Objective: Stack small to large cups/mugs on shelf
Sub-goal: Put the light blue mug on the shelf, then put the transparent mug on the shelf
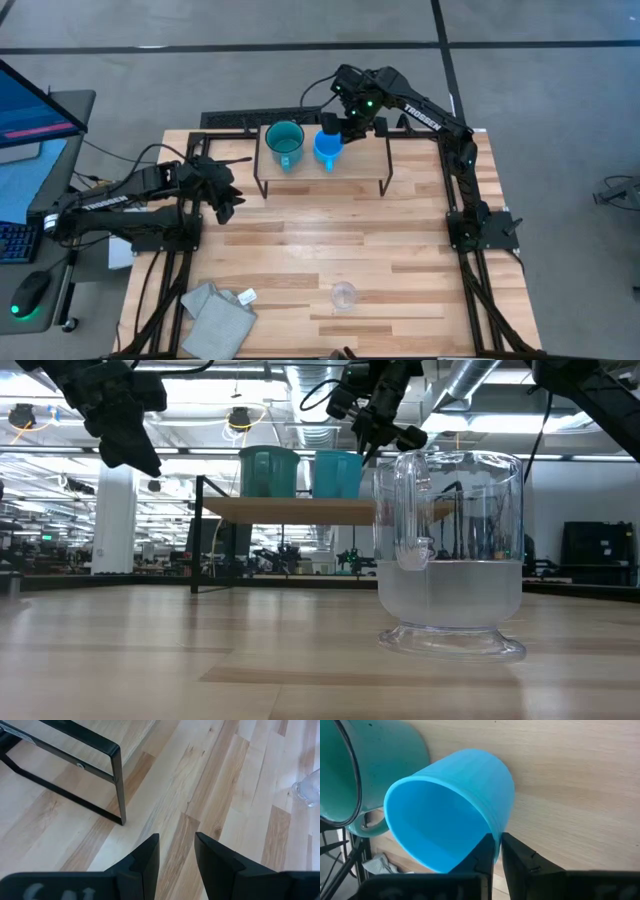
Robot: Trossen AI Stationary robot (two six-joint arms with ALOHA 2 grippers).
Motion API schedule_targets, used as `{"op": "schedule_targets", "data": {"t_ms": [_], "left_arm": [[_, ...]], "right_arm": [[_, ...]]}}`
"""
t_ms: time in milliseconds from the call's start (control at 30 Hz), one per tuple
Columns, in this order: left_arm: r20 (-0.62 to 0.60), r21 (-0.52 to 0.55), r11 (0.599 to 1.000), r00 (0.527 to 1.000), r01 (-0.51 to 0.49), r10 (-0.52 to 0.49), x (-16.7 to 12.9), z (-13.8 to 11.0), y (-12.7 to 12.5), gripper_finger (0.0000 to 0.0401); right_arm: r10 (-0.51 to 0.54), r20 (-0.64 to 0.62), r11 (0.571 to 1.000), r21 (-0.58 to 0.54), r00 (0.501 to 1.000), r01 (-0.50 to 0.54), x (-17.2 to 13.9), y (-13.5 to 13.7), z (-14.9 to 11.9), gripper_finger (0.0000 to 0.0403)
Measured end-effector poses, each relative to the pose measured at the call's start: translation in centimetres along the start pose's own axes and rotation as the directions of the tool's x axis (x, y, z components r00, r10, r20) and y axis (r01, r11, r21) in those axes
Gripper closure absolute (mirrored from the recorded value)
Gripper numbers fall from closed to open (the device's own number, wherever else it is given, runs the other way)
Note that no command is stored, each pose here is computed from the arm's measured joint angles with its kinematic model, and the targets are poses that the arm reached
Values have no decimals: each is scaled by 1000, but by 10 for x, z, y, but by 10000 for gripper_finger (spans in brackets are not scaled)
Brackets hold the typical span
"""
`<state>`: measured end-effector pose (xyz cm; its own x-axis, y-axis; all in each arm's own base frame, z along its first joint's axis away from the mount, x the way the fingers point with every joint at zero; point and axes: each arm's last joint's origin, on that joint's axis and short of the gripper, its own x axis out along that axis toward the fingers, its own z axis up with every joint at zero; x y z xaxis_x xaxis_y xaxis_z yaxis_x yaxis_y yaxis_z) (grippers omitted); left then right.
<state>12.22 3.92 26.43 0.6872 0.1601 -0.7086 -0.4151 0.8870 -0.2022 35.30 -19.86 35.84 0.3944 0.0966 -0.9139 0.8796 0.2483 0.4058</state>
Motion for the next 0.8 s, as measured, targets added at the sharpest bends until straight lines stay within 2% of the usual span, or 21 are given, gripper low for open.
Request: {"op": "schedule_targets", "data": {"t_ms": [367, 800], "left_arm": [[2, 1, 1000, 1000, 0, 0, 0, 0, 0, 287], [4, 5, 1000, 1000, -2, 2, 0, 0, 0, 287]], "right_arm": [[22, -18, 1000, -4, 1000, -22, 0, 1, 0, 339], [32, 0, 999, -10, 999, -32, 0, 2, 1, 220]]}}
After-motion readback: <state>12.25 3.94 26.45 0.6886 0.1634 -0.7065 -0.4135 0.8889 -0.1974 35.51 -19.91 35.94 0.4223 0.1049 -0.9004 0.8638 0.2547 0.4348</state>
